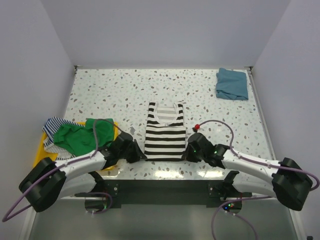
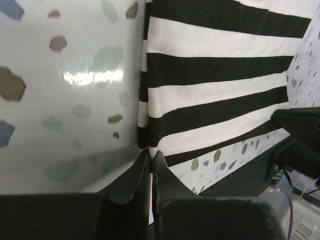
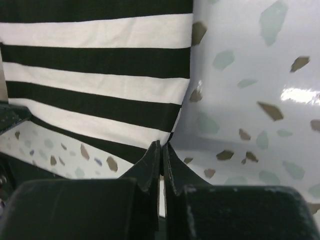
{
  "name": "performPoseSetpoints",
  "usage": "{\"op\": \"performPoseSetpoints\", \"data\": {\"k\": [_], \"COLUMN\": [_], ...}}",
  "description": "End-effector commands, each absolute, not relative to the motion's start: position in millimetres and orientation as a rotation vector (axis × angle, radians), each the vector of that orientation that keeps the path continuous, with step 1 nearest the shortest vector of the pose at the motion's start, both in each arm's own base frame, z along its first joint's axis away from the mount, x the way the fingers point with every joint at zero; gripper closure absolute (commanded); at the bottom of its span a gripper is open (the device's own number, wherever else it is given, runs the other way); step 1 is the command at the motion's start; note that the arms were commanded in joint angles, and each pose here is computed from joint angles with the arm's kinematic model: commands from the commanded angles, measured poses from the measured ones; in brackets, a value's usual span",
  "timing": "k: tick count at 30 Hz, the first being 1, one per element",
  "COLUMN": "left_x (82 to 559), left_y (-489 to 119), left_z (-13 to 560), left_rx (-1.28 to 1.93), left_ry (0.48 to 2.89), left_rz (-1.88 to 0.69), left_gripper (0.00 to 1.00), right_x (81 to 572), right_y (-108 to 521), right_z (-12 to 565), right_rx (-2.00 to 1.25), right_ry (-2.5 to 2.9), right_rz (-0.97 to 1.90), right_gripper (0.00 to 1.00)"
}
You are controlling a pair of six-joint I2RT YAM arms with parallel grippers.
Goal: Fold and stack the tank tops
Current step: Fold the tank top
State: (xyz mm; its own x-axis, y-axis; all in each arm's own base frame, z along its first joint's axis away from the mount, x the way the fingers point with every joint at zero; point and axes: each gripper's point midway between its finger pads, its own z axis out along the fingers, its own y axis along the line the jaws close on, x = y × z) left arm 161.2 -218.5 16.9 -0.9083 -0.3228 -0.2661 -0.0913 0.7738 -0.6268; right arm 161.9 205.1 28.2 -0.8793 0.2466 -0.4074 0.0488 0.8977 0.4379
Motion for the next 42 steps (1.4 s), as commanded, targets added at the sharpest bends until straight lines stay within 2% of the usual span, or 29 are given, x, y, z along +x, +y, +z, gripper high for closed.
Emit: {"op": "performPoseSetpoints", "data": {"k": [1, 6, 12, 18, 24, 33, 35, 36, 40, 42], "left_x": [130, 121, 142, 187, 241, 324, 355, 369, 429, 466], "left_y": [-188, -186, -199, -218, -224, -239, -235, -237, -240, -243], "left_z": [11, 46, 86, 132, 165, 191, 189, 199, 175, 189], "left_rx": [-0.235, -0.207, -0.212, -0.193, -0.222, -0.284, -0.323, -0.319, -0.357, -0.344], "left_ry": [2.719, 2.672, 2.577, 2.456, 2.346, 2.220, 2.197, 2.162, 2.161, 2.086], "left_rz": [-0.709, -0.745, -0.788, -0.801, -0.856, -0.900, -0.862, -0.881, -0.882, -0.913], "left_gripper": [1.00, 1.00, 1.00, 1.00, 1.00, 1.00, 1.00, 1.00, 1.00, 1.00], "right_x": [136, 128, 145, 173, 208, 295, 325, 338, 406, 432], "right_y": [195, 202, 208, 213, 214, 211, 207, 206, 197, 191], "right_z": [35, 70, 106, 134, 150, 154, 163, 149, 153, 141], "right_rx": [0.119, 0.101, 0.065, 0.034, 0.069, 0.138, 0.161, 0.163, 0.219, 0.248], "right_ry": [2.625, 2.554, 2.493, 2.438, 2.423, 2.423, 2.394, 2.428, 2.396, 2.401], "right_rz": [0.504, 0.567, 0.499, 0.391, 0.424, 0.457, 0.467, 0.452, 0.469, 0.447], "right_gripper": [1.00, 1.00, 1.00, 1.00, 1.00, 1.00, 1.00, 1.00, 1.00, 0.96]}}
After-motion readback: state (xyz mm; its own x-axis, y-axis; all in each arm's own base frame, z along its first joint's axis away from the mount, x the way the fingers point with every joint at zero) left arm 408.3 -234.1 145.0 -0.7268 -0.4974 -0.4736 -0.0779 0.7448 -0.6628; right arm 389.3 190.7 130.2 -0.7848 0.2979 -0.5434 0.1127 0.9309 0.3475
